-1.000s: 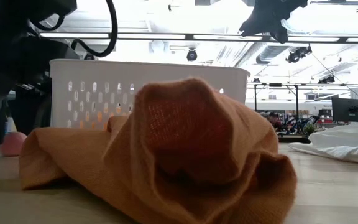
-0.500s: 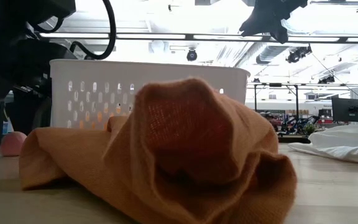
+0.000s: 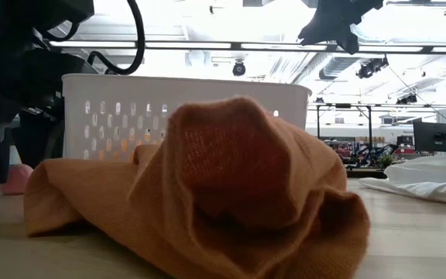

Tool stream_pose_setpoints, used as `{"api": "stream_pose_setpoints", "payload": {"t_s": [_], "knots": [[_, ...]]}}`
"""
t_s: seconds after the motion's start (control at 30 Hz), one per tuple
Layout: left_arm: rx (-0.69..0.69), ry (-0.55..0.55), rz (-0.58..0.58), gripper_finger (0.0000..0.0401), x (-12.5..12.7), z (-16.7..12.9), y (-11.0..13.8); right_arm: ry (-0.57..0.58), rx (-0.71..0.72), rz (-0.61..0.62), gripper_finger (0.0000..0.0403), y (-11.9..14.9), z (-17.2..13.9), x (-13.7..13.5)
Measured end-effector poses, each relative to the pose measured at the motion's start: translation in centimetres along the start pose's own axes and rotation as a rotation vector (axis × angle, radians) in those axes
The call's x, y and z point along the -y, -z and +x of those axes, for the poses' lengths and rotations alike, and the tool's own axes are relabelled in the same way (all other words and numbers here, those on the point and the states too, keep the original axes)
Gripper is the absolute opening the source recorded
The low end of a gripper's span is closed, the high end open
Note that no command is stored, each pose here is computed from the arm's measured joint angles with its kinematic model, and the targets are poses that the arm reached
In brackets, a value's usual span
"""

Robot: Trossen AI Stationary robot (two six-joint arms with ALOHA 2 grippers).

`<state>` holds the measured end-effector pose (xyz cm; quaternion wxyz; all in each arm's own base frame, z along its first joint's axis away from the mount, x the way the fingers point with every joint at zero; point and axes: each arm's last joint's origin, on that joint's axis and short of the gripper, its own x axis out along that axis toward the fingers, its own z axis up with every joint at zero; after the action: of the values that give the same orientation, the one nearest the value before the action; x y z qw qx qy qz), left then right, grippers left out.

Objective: Pick and placing Produce into tupperware
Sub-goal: Put the bottom pink peach into the white basket

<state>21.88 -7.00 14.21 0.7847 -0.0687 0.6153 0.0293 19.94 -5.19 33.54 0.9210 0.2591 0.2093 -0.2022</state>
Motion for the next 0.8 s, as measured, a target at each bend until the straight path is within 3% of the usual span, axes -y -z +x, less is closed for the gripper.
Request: {"api": "stream_pose_setpoints", "payload": {"t_s": [0.8], "knots": [[-0.002, 0.002, 0.000, 0.0213, 0.01, -0.01, 0.01, 0.000, 0.001, 0.000, 0.0062, -0.01, 0.00, 0.00]]}}
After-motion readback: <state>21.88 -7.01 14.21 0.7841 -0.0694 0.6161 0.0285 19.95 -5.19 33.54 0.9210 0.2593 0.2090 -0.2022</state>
